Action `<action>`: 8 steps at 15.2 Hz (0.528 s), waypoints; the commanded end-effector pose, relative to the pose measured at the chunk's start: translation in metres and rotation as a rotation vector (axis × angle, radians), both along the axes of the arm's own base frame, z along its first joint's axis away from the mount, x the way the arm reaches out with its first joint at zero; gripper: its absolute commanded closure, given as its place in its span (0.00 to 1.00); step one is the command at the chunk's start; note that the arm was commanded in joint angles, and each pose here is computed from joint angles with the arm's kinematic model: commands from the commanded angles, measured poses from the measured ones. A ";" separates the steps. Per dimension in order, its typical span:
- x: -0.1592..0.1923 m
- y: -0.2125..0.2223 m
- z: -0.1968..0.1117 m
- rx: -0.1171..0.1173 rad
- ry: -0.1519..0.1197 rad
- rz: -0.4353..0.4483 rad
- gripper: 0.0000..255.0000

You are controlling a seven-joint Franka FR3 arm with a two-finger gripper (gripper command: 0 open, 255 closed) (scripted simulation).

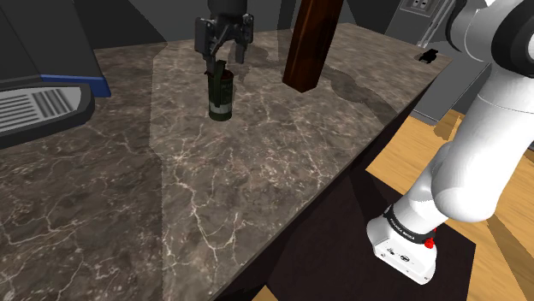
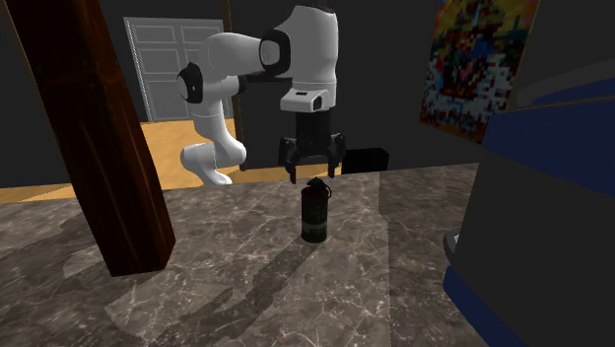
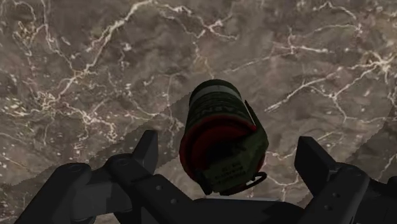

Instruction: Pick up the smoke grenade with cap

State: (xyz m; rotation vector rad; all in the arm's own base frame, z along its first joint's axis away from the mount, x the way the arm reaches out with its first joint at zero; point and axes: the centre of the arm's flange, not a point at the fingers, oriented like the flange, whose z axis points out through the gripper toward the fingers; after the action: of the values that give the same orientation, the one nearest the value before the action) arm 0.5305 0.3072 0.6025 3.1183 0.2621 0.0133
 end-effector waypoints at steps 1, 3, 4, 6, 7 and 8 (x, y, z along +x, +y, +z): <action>0.000 0.001 -0.010 0.000 0.000 0.000 0.00; 0.000 0.001 -0.020 0.000 0.000 0.000 0.00; 0.000 0.001 -0.023 0.000 0.000 0.000 0.00; 0.001 0.001 -0.024 0.000 0.000 0.000 1.00; 0.000 0.001 -0.024 0.000 0.000 0.000 1.00; 0.001 0.001 -0.024 0.000 0.000 0.000 1.00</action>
State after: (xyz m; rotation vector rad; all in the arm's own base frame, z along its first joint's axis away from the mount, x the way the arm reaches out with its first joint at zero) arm 0.5311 0.3081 0.5796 3.1191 0.2618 0.0160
